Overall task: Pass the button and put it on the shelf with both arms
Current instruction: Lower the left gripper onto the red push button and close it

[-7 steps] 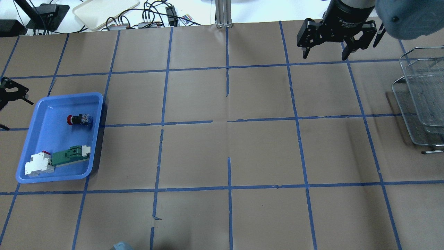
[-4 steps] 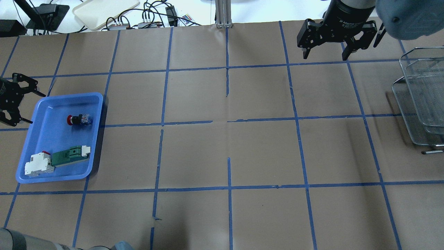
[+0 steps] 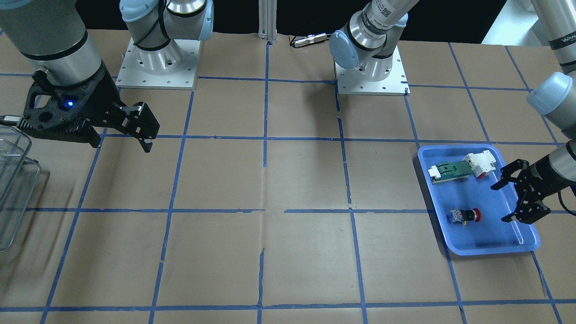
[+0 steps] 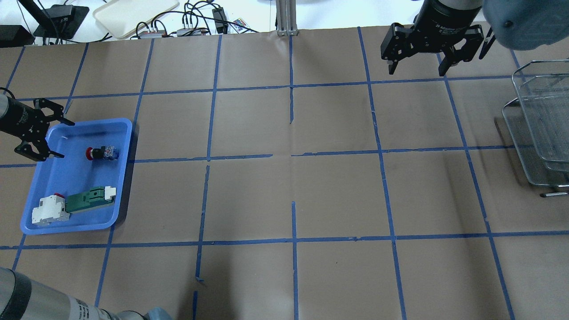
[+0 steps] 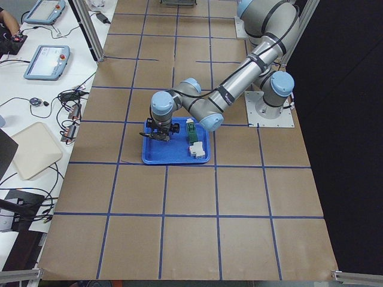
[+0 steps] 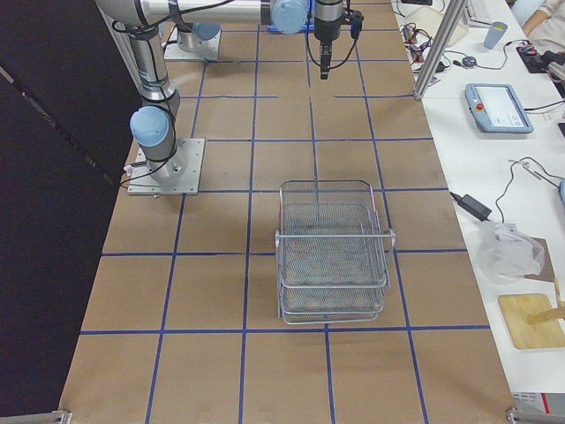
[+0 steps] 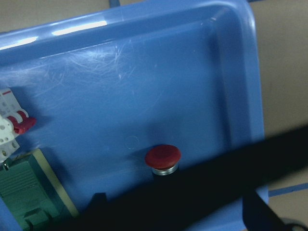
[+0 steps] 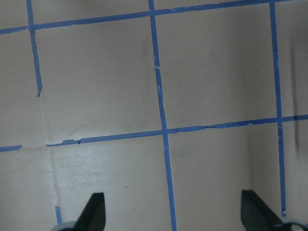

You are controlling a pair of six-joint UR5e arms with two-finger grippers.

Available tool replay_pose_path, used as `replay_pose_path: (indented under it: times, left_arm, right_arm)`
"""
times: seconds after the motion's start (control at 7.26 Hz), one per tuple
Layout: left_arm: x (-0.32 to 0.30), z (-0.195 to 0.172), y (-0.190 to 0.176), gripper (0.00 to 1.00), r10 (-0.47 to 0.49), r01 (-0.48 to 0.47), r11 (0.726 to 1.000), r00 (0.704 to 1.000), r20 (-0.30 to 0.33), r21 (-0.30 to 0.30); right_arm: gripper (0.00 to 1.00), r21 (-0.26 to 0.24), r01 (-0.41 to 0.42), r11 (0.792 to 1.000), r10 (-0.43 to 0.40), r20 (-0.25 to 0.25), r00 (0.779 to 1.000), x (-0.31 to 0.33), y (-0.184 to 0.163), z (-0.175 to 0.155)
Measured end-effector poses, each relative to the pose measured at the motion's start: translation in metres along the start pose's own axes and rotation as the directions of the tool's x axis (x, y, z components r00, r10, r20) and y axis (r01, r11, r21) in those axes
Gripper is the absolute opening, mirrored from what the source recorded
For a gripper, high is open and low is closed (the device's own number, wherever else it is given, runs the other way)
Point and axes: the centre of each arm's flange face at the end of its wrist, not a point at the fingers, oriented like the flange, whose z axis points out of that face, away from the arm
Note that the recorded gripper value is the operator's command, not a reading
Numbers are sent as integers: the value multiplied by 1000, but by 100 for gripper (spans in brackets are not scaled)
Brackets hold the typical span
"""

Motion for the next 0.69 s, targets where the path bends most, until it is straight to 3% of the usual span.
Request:
replay_pose_path:
  times: [0.69]
  left_arm:
    - [-1,41,-8,100,-93,94,991,996,15,-90]
  right_arm:
    - [100,-13,8,1000,-8,-3,1000,0,-1,6]
